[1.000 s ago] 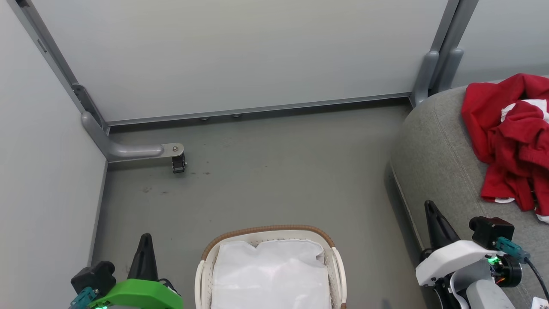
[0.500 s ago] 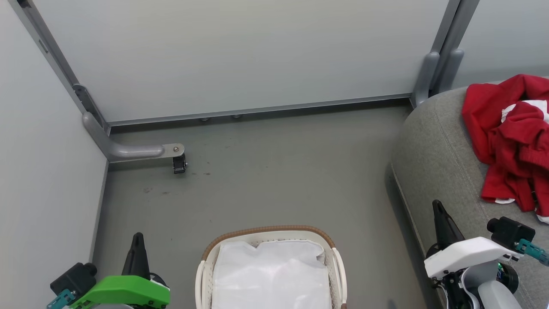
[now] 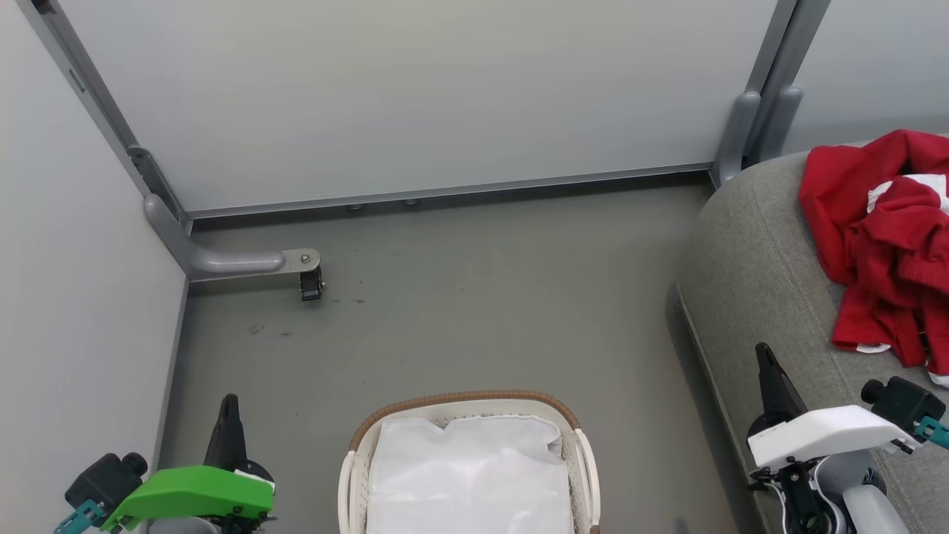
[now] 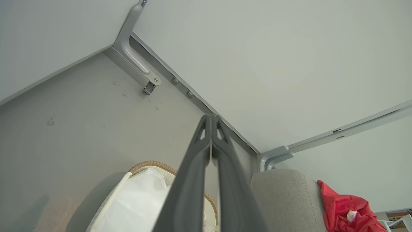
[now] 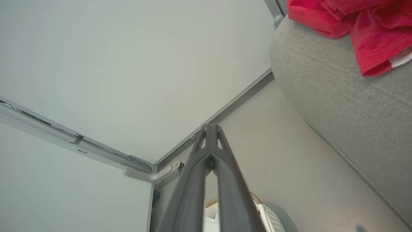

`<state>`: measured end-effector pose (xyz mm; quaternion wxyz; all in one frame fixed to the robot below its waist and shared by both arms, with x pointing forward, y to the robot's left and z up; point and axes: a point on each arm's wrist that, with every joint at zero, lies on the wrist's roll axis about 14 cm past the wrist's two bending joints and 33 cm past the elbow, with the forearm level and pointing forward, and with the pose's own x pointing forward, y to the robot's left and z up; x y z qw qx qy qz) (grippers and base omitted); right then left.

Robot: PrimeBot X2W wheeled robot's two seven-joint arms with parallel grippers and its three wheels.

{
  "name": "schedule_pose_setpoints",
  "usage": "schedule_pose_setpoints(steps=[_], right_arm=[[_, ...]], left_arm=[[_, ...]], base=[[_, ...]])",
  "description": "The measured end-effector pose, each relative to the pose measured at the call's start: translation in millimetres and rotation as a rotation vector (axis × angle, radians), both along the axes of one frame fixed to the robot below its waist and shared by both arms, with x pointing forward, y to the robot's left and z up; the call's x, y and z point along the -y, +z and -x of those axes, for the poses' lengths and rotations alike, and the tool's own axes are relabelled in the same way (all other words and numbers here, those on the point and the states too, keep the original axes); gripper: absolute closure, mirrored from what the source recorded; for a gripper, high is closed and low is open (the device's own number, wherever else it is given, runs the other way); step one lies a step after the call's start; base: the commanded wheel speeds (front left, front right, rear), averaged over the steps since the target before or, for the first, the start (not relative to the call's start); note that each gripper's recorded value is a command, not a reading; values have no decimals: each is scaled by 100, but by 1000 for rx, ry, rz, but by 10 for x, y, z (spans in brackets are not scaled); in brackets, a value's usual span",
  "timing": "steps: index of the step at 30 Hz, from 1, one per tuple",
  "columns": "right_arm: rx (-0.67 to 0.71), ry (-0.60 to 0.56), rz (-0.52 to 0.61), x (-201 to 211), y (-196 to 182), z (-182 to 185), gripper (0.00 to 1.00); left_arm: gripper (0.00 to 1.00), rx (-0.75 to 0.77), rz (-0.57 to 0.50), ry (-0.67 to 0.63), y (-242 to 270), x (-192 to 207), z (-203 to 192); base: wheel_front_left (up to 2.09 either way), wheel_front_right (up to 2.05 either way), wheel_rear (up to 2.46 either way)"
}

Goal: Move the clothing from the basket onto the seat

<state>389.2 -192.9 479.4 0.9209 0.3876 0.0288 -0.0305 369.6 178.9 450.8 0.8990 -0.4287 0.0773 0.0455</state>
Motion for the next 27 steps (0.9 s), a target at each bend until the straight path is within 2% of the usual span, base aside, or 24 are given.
schedule_pose_setpoints(steps=[27], right_arm=[[18, -20, -311, 39, 86, -12, 100]], left_arm=[[100, 36, 274, 37, 153, -75, -75]], base=[[0, 0, 0]])
